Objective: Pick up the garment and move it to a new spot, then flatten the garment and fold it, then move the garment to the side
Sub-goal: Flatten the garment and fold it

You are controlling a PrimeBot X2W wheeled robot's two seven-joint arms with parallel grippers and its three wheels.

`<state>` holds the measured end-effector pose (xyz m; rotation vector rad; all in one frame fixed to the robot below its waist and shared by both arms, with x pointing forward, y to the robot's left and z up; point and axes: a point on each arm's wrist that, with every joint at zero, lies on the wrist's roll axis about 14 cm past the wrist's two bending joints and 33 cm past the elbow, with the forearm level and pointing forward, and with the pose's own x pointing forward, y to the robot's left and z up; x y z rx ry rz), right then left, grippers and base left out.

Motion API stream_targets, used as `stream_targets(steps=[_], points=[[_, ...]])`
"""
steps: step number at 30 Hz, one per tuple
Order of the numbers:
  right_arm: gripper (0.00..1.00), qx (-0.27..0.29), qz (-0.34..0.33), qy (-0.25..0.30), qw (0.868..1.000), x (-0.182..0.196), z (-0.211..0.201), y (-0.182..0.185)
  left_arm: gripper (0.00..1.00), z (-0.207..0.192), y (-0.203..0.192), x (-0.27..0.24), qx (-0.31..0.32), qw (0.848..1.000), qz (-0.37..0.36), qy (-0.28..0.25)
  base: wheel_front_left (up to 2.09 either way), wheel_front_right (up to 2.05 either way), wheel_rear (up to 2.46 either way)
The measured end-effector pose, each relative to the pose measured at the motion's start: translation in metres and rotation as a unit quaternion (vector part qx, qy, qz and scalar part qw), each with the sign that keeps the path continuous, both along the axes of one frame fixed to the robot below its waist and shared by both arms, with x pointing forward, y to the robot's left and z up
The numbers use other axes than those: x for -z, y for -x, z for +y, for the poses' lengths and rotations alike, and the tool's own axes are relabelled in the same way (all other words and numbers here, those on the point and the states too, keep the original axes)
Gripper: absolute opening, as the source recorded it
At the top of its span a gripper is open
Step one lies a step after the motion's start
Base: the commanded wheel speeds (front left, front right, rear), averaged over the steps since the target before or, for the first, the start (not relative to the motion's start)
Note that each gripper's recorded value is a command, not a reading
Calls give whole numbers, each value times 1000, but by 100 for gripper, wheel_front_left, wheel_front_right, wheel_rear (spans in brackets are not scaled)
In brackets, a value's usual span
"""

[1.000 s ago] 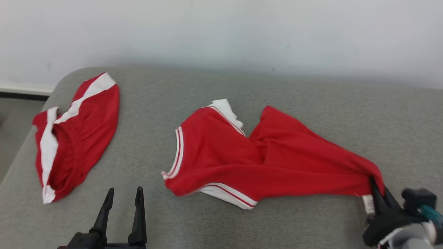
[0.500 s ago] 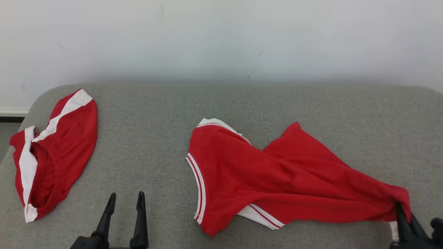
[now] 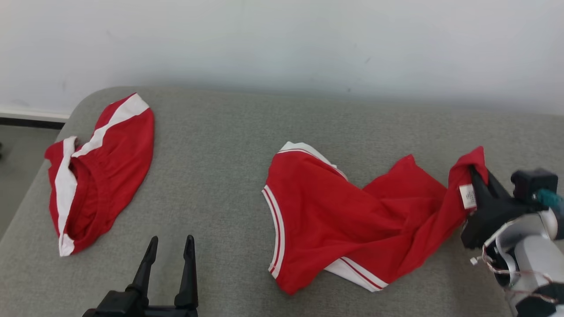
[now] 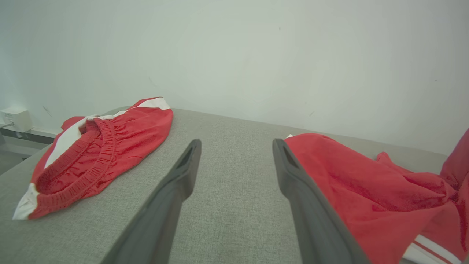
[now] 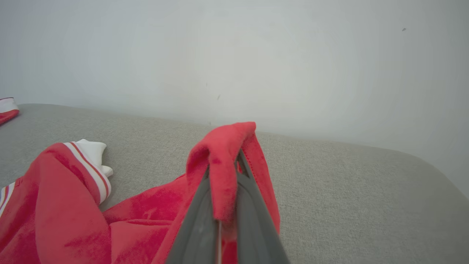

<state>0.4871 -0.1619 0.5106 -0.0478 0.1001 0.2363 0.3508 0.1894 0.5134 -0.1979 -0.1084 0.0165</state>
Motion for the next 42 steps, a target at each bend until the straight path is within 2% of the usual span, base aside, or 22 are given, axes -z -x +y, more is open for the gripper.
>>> stream_targets(steps=[2,3,4,5,8,12,18,26,42], points=[[0,-7,7,3,1000,1,9,-14,100,4,2,3,-6,1000,5,1,0,0,0],[15,-11,10,4,1000,1,15,-20,100,5,3,5,-9,1000,8,1,0,0,0],[37,-15,16,3,1000,4,20,-24,100,6,3,6,-12,1000,10,1,0,0,0],[100,-19,28,7,999,10,25,-28,100,8,3,7,-15,1000,12,1,0,0,0],[100,-27,49,16,998,26,34,-33,100,11,3,9,-21,1000,16,1,0,0,0],[100,-35,46,13,998,30,43,-37,100,14,2,11,-27,999,19,1,0,0,0],[100,-22,30,-3,999,26,32,-31,100,9,-2,10,-19,1000,17,2,0,0,0],[100,7,-38,-40,998,-5,-8,2,100,-4,-7,3,2,1000,4,-2,0,0,0],[100,92,-113,-93,985,-20,-55,104,100,-22,-13,3,42,999,1,-17,0,0,0]])
